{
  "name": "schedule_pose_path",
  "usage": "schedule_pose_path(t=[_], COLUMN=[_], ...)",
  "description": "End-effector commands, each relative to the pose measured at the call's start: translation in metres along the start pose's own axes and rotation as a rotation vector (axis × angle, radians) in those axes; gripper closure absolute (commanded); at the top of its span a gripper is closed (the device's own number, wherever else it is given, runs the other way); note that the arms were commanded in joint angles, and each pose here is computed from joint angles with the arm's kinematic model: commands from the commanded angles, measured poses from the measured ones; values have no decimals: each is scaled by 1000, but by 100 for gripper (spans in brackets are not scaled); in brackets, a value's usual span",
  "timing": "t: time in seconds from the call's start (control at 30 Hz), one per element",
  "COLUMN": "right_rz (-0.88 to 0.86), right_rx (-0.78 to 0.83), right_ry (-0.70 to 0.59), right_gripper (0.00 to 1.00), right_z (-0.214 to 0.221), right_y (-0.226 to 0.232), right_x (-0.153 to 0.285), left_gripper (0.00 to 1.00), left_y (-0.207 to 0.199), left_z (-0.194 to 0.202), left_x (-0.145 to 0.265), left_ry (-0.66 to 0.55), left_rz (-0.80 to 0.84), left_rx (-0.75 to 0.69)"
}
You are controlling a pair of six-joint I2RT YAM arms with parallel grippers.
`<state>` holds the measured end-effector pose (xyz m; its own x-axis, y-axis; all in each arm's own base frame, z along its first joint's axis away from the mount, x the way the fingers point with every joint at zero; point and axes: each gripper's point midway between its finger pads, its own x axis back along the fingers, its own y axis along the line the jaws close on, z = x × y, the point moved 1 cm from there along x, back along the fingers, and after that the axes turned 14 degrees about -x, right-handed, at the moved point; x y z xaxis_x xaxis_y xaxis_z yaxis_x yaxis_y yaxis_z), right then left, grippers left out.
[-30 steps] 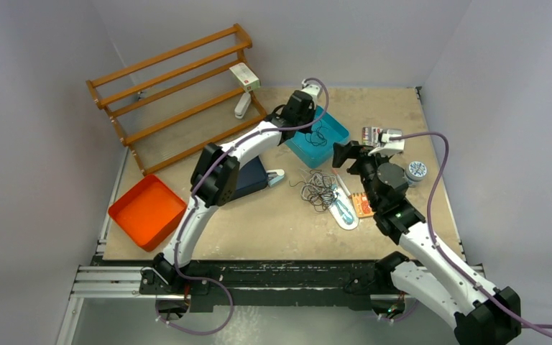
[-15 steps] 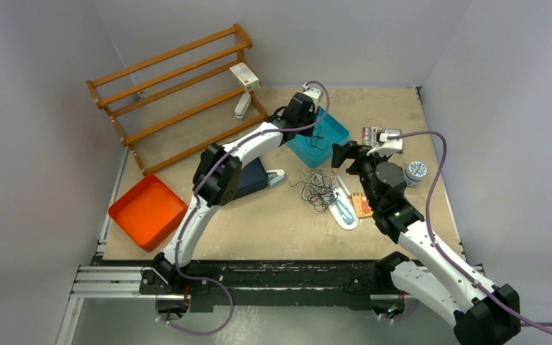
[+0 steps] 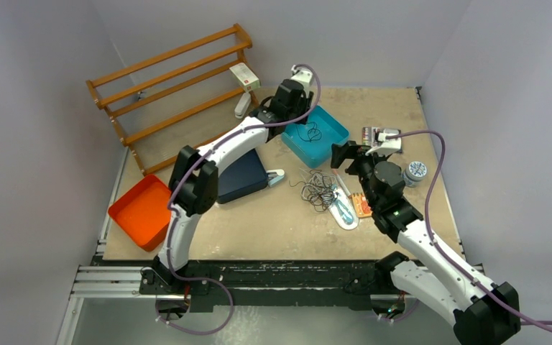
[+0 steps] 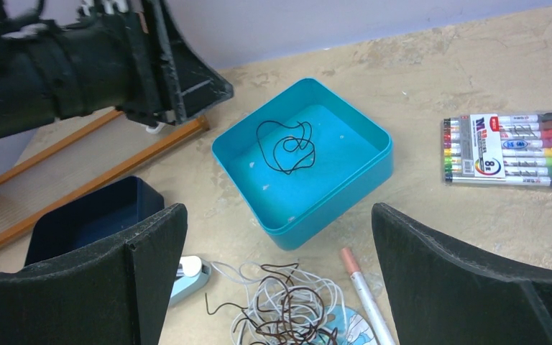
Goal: Untangle the cables
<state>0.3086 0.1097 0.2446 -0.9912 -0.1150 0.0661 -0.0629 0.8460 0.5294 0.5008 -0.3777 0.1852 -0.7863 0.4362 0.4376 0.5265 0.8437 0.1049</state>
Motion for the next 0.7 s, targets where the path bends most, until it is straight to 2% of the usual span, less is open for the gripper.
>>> schedule_pose_path(t=[0.0,0.2,0.5,0.67], right_rz=[-15,3,-175,-117], right_rx=[-22,-16,87,79], right_ry=[-31,-2,210,301], right_gripper=[1,1,2,7], right_z=[-10,-6,33,52], right_y=[8,7,39,32], right_x=[-1,-6,-18,-27], left_gripper=[64,64,62,63], left_y=[18,13,-8,-16], left_z=[-36,-10,46,62], left_x=[38,72,123,137], left_ry=[-86,-41,21,35], left_rz=[-63,-25,67,118], left_rx=[47,100,154,163])
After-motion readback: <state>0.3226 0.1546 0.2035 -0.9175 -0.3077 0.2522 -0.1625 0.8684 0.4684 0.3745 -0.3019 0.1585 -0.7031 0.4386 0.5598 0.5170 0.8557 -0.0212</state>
